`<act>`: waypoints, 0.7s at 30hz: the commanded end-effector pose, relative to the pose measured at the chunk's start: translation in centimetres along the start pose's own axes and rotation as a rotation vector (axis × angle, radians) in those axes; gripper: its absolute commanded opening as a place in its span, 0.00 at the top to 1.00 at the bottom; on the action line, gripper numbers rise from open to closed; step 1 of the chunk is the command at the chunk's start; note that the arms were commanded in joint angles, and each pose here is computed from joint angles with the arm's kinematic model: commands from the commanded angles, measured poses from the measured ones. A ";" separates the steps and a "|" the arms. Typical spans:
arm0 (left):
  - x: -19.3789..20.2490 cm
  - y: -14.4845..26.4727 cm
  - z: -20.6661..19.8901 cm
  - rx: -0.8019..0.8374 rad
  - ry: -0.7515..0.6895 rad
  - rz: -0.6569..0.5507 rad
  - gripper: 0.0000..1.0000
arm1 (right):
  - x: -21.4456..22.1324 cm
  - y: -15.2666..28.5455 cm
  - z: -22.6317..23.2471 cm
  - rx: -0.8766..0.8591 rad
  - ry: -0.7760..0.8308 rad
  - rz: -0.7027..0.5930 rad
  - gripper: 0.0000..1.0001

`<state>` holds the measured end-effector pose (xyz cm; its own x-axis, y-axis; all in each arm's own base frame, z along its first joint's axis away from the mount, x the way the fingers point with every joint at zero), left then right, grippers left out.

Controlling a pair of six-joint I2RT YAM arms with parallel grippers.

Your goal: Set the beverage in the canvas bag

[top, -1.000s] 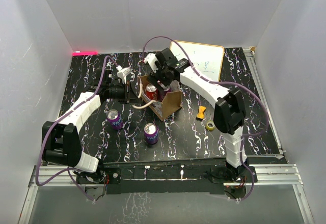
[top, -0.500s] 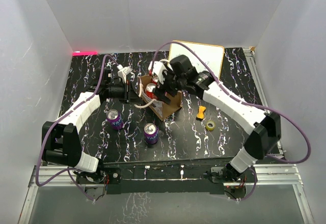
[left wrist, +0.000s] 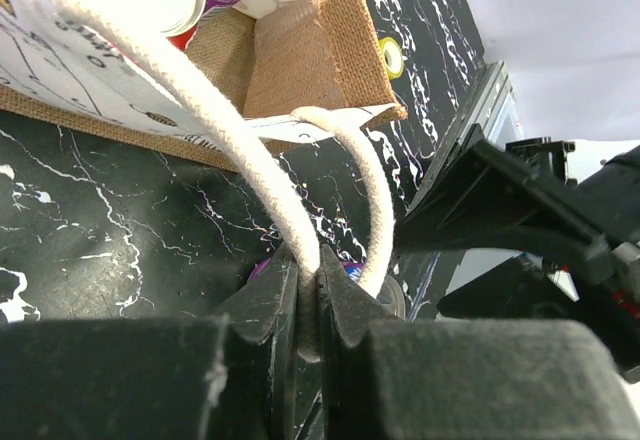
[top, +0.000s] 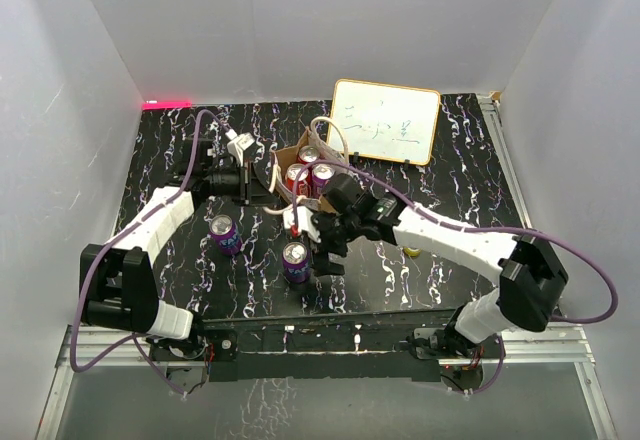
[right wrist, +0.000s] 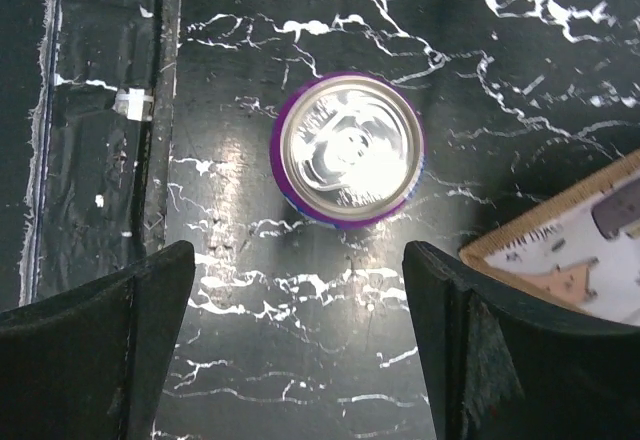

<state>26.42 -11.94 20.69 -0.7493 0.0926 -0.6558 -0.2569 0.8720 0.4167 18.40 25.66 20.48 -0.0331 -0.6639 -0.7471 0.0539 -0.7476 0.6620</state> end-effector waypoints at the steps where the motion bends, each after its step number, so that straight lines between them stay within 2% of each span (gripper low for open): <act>1: -0.1 1.0 -0.9 0.035 -0.045 -0.039 1.00 | -1.6 -2.0 -0.1 -0.003 0.115 -0.068 0.11; 10: -0.2 1.4 -1.4 0.032 -0.066 -0.052 1.00 | -2.4 -4.8 -1.0 0.091 0.116 -0.036 0.09; 21: 0.0 1.4 -1.4 0.019 -0.071 -0.057 1.00 | -3.0 -7.5 -0.9 0.020 0.084 -0.040 0.12</act>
<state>25.83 -11.39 21.12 -0.7193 0.0750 -0.6906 -0.2925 0.8690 0.3990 18.38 31.09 15.63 0.0211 -0.7071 -0.7067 0.0513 -0.7052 0.7071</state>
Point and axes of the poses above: each gripper's point midway between its finger pads, its own y axis back along the fingers, its own z axis along the line the jaws close on, x = y × z, the point moved 9 cm from there along y, back along the fingers, and after that the axes turned 7 degrees about -y, right-handed, at the moved point
